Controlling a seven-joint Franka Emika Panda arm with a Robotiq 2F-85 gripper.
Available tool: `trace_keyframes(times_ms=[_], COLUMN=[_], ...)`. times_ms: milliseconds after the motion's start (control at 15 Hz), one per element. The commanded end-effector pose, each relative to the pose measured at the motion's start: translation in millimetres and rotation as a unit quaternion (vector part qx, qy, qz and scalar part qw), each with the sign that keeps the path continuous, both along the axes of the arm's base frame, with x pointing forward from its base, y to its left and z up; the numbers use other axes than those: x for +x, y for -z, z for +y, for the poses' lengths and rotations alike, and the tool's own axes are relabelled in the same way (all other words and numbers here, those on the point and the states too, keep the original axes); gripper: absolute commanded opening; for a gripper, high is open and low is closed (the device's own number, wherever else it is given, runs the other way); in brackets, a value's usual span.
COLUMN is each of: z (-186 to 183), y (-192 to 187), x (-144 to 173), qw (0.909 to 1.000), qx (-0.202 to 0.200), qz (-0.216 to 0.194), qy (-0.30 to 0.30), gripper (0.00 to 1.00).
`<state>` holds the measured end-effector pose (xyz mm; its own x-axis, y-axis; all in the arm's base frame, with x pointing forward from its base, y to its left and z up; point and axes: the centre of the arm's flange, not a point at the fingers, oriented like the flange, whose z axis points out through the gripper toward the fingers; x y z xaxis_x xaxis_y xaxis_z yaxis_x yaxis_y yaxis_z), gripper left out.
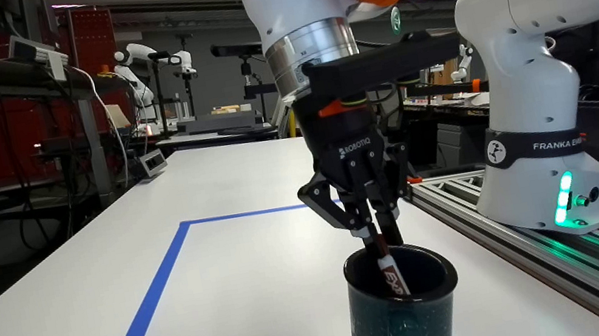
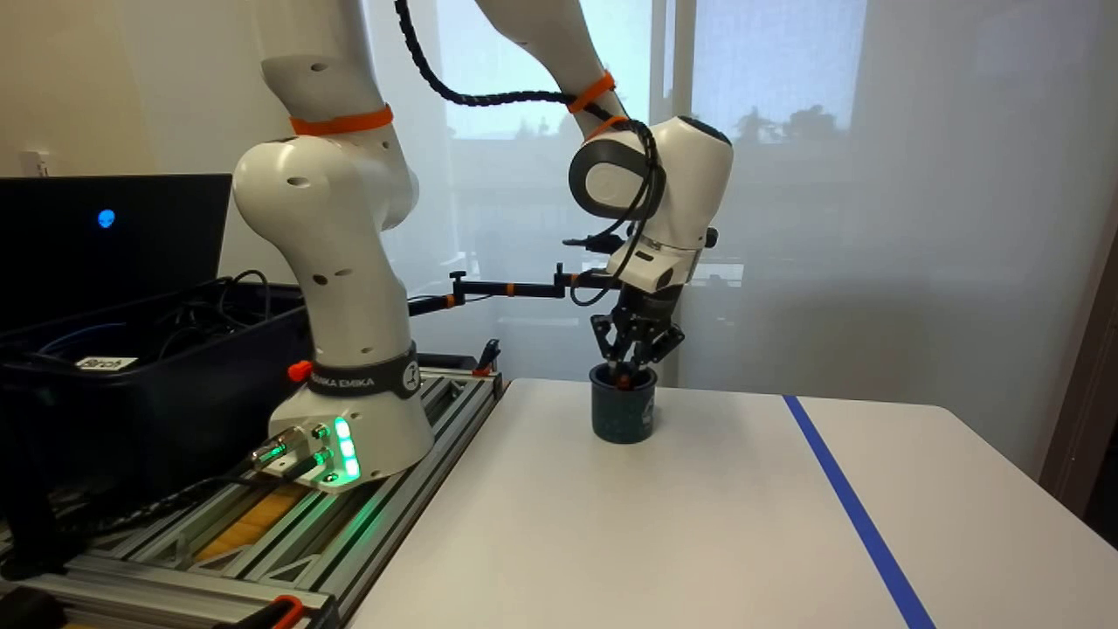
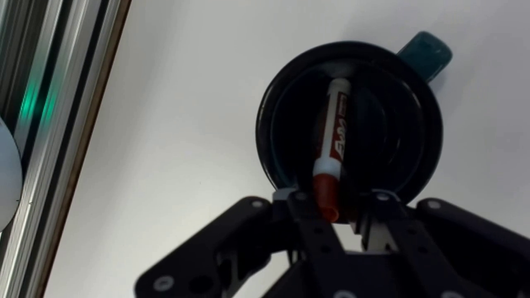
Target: Remove the marker from the cup
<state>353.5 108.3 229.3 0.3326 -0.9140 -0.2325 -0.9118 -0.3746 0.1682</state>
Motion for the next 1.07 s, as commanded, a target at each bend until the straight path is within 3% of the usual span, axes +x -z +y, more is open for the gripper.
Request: trace_keyframes(times_ms=[0, 67, 200, 667, 1000], z=[-5.2, -4.9, -3.2, 5.2, 10.8], y=[1.0, 1.1, -1.5, -21.4, -58.1], x=[-27.1, -27.5, -26.3, -32.6, -35.4], qw=[1.0, 1.0, 0.9999, 0.9997, 0.9979], qx=[-0.001, -0.001, -0.001, 0.006, 0.014], qz=[-0.008, -0.008, -0.011, -0.019, -0.057], qy=[-0.003, -0.003, -0.005, -0.017, -0.029], gripper=[0.24, 0.09, 0.02, 0.05, 0.05])
